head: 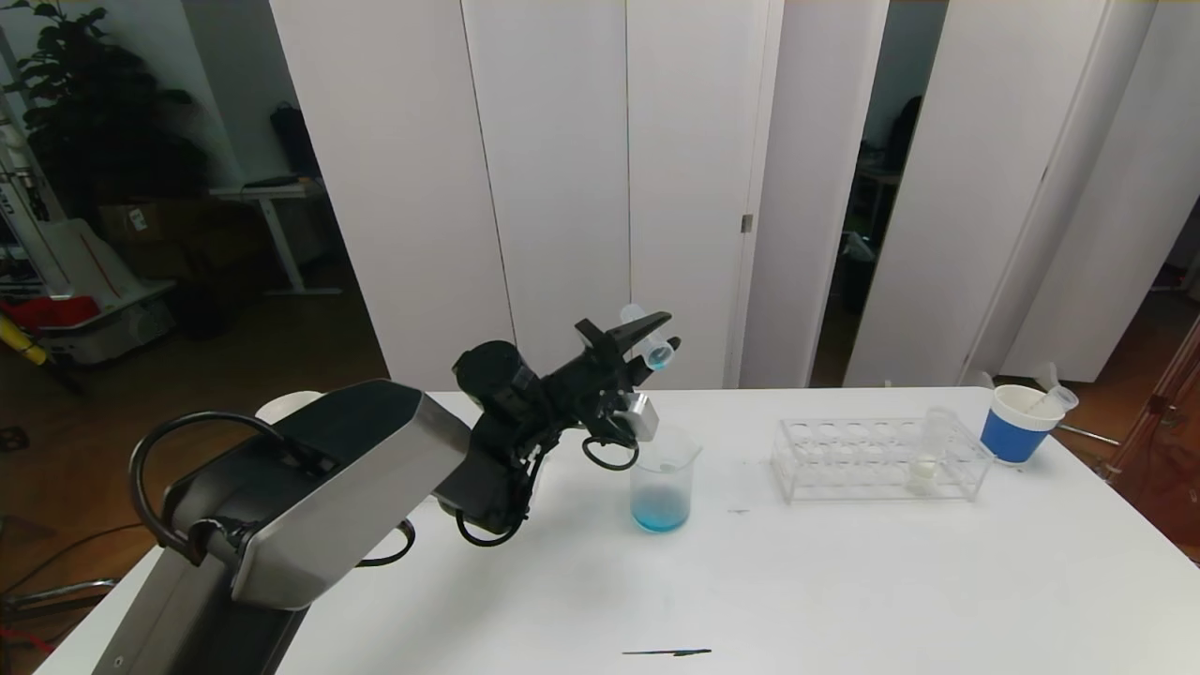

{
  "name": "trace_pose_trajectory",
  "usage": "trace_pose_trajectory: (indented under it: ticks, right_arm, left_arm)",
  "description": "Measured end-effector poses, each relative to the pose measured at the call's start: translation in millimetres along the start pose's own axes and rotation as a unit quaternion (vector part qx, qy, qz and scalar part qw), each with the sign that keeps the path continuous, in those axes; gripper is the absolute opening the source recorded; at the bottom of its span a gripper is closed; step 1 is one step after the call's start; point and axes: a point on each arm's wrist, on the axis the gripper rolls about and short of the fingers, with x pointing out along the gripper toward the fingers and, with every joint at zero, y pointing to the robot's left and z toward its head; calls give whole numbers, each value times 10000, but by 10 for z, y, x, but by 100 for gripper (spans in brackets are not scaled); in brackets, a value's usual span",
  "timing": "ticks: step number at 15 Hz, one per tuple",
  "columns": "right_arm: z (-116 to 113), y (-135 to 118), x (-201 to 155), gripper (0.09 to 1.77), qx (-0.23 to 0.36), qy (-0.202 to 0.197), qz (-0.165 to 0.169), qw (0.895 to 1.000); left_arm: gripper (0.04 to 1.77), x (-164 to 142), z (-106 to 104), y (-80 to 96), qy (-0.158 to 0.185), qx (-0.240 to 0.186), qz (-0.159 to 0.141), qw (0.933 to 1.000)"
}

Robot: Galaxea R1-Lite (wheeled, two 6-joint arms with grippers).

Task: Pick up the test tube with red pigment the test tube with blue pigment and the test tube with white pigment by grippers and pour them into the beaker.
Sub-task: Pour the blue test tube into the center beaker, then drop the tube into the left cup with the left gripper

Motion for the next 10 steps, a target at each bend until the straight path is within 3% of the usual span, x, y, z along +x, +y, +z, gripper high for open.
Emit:
trace_pose_trajectory:
  ticks: [3, 5, 8, 10]
  right_arm:
    - [0, 0, 0, 175, 0, -2, 0, 10000]
    - [0, 0, 0, 175, 0, 0, 0, 10000]
    - [0, 0, 0, 175, -2, 0, 0, 10000]
    - [0, 0, 0, 175, 0, -2, 2, 10000]
  left_arm:
    - [59, -37, 7, 114, 126, -269, -135, 9995]
    - [59, -66, -11, 208, 304, -843, -408, 9951]
    - [59, -49, -9, 351, 702, -1678, -649, 9812]
    - [59, -47, -31, 479, 1414, -2069, -431, 9671]
